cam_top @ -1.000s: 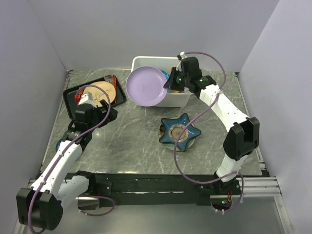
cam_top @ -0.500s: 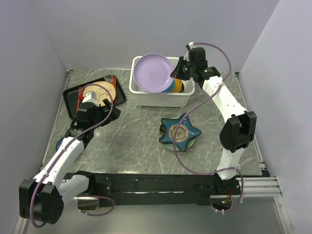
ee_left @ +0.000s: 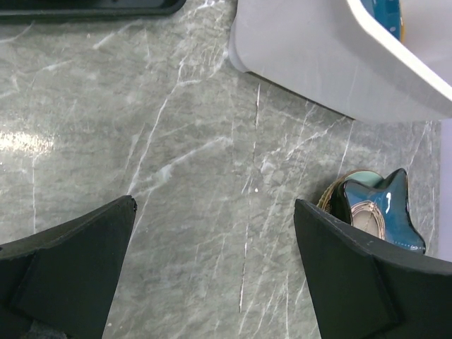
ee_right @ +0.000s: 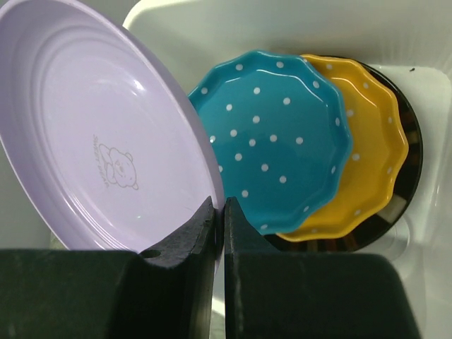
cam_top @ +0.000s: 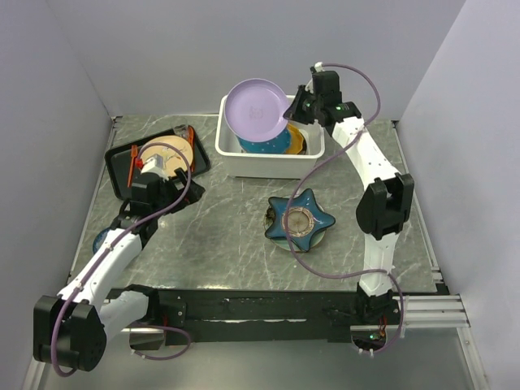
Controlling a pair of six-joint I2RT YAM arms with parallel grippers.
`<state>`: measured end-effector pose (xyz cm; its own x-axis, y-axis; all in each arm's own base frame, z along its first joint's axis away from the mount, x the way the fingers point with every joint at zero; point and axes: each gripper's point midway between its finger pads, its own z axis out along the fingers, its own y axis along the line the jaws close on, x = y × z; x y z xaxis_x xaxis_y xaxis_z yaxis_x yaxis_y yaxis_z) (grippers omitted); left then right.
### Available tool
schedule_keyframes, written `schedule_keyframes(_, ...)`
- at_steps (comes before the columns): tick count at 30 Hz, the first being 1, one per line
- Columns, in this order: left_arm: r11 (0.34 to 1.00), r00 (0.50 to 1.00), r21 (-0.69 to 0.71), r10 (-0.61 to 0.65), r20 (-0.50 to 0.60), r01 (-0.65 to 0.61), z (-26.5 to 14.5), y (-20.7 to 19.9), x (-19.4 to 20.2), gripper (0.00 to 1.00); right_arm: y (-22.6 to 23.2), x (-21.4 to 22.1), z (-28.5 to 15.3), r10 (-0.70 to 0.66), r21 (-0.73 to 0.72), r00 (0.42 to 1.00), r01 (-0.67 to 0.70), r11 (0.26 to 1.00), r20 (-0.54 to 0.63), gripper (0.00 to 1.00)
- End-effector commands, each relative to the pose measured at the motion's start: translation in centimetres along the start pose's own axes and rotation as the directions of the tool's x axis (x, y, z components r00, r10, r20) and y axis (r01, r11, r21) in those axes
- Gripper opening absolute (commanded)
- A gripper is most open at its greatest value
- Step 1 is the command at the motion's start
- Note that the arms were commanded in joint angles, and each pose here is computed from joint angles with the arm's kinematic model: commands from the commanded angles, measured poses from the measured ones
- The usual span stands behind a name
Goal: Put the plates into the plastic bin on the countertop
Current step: Place the plate in the plastic bin.
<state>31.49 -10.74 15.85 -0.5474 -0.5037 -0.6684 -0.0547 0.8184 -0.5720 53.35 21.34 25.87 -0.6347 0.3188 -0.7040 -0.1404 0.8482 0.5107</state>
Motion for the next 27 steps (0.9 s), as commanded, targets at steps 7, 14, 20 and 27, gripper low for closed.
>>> schedule_keyframes(7,1.0,1.0,0.005,-0.014,0.022,0.013,-1.1,0.3,0.3,0.99,-1.2,-3.2,1.5,0.023,0.006,0.997,-0.023,1.0,0.074,0.0)
schedule_keyframes(14,1.0,0.999,-0.011,-0.02,0.032,0.02,-1.5,0.5,0.2,0.99,-3.0,-1.8,3.8,0.034,0.032,0.999,-0.035,0.999,0.031,0.0)
schedule_keyframes(20,1.0,1.0,0.0,-0.024,0.014,0.024,-1.1,0.3,0.5,0.99,-4.2,-0.1,5.3,0.05,0.038,0.999,-0.05,0.998,-0.011,0.0)
schedule_keyframes(27,1.0,1.0,0.015,-0.023,0.006,0.023,-0.6,0.0,0.4,0.99,-4.7,1.4,6.3,0.059,0.03,0.997,-0.057,0.998,-0.054,0.01)
